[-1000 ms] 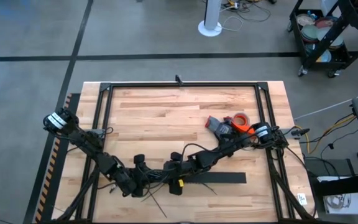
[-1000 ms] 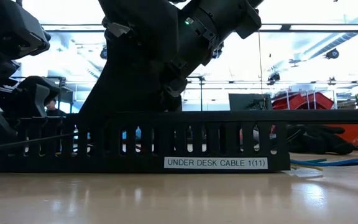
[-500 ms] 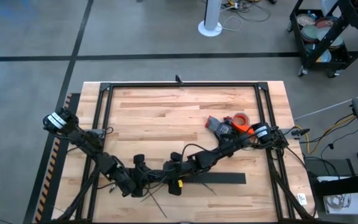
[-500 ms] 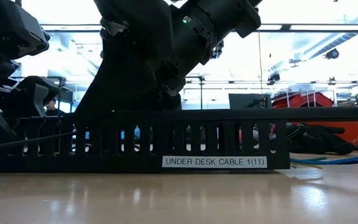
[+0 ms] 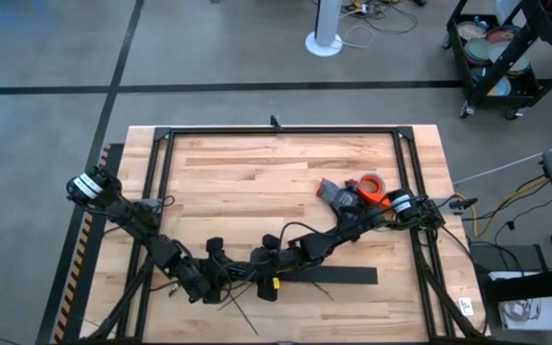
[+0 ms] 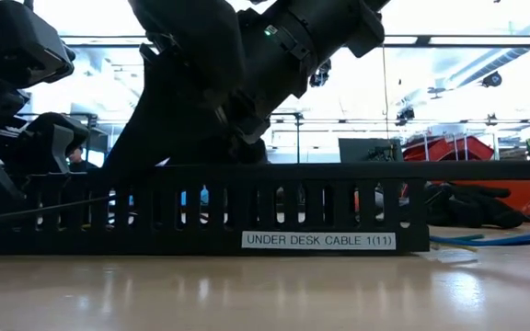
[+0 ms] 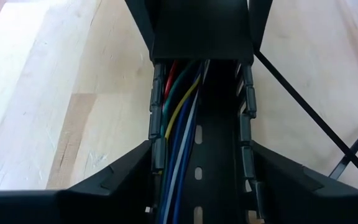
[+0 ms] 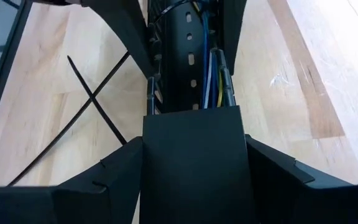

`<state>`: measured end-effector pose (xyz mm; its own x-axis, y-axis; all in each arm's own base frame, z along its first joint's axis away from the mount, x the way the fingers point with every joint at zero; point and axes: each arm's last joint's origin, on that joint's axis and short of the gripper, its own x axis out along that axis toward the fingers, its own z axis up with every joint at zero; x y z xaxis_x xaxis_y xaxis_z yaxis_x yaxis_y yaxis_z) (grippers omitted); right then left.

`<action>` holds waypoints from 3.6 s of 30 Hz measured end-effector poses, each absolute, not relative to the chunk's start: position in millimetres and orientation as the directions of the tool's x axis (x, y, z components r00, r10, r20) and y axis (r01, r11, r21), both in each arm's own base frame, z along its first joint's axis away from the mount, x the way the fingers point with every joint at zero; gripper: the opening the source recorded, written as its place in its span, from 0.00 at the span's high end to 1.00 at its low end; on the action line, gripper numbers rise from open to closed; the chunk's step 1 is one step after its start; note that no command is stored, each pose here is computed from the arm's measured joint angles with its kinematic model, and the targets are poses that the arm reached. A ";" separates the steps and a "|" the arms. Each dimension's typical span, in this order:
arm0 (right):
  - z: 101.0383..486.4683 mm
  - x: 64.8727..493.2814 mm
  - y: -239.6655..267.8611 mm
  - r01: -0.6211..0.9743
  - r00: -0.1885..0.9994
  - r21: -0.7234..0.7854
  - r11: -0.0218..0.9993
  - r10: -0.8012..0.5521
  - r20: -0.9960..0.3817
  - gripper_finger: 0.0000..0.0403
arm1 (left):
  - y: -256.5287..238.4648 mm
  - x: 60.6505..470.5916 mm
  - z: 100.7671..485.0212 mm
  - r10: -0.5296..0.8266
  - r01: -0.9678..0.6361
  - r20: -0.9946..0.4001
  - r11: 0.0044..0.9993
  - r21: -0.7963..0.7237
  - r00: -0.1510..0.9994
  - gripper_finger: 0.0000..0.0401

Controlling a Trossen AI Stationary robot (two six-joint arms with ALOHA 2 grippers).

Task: Ziptie cables
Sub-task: Insert the black cable duct cover into the black cable duct

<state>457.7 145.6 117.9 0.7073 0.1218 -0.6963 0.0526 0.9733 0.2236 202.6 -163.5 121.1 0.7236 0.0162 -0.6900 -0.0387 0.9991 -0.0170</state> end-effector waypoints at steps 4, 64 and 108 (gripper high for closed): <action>115.9 461.3 146.6 -0.005 0.703 0.210 0.978 0.153 -0.694 0.42 | -163.8 202.2 120.9 0.010 -0.036 -0.694 0.999 -0.022 0.720 0.44; 113.4 476.7 149.4 0.047 0.699 0.266 0.963 0.158 -0.697 0.45 | -165.7 203.9 121.9 -0.031 -0.013 -0.675 0.998 -0.060 0.738 0.44; 138.4 484.8 142.5 -0.076 0.752 0.130 0.989 0.143 -0.643 0.21 | -167.9 205.1 125.1 -0.072 -0.003 -0.675 0.994 -0.109 0.734 0.39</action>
<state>484.8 142.5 138.4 0.7522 0.1426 -0.6433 -0.0759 0.9886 0.1304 205.1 -167.9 125.1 0.7343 -0.0719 -0.6750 -0.0031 0.9940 -0.1093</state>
